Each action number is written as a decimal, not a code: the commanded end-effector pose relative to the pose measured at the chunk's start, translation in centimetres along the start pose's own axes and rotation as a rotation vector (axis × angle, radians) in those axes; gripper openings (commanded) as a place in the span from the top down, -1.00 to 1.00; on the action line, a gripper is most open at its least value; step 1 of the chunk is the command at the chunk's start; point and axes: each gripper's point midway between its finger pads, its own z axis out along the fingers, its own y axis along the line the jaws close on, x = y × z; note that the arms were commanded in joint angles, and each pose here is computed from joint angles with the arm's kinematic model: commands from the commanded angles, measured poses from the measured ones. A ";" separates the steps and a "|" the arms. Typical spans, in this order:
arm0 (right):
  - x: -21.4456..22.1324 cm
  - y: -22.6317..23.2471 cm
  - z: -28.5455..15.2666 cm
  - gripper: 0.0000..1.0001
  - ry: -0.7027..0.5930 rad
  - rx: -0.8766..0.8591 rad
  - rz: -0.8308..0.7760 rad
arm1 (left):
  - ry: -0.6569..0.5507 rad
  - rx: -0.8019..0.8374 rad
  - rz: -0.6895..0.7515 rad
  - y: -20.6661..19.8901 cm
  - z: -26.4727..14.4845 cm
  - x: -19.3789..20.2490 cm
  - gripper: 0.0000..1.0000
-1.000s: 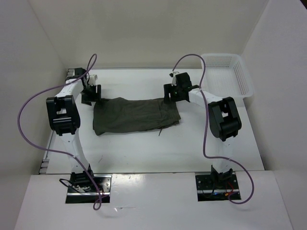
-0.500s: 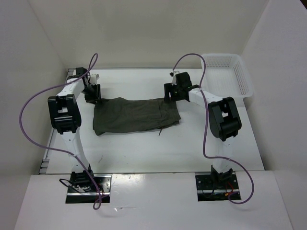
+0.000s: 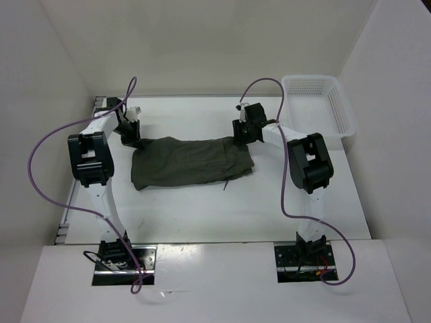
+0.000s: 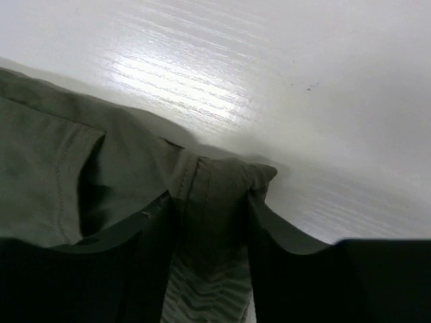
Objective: Fold and stack the shorts
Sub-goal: Fold the shorts
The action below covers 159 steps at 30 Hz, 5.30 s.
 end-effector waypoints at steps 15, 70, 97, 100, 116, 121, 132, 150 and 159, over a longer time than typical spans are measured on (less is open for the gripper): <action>-2.5 -4.2 -0.6 1.00 -0.070 0.154 -0.009 | -0.339 0.131 0.090 -2.8 -10.3 -8.6 1.00; 5.7 3.1 -2.5 -0.27 0.203 -0.157 0.383 | 0.002 0.049 -0.031 0.6 0.7 2.0 0.07; -7.2 -11.6 -17.6 1.00 -0.067 0.251 0.056 | -0.014 0.320 0.394 -20.9 4.2 0.4 0.79; -8.5 -11.4 -19.4 1.00 -0.091 0.297 0.051 | -0.027 0.330 0.466 -24.3 5.3 0.3 0.81; -11.2 6.6 -13.9 1.00 -0.084 0.163 -0.093 | -0.045 0.290 0.514 -25.6 7.1 0.4 0.97; -9.1 11.1 -10.3 1.00 -0.023 0.105 -0.126 | -0.050 0.316 0.498 -25.2 7.7 -0.3 0.97; -7.6 16.1 -4.9 1.00 0.009 0.062 -0.157 | -0.030 0.337 0.484 -24.8 8.9 -0.1 1.00; -12.6 26.7 -14.8 -0.38 -0.321 -0.382 -0.408 | -0.101 0.201 0.368 -17.4 5.7 -4.1 0.23; -9.6 21.3 -16.7 0.37 -0.365 -0.189 -0.312 | -0.204 0.144 0.347 -15.6 0.8 -7.0 -0.33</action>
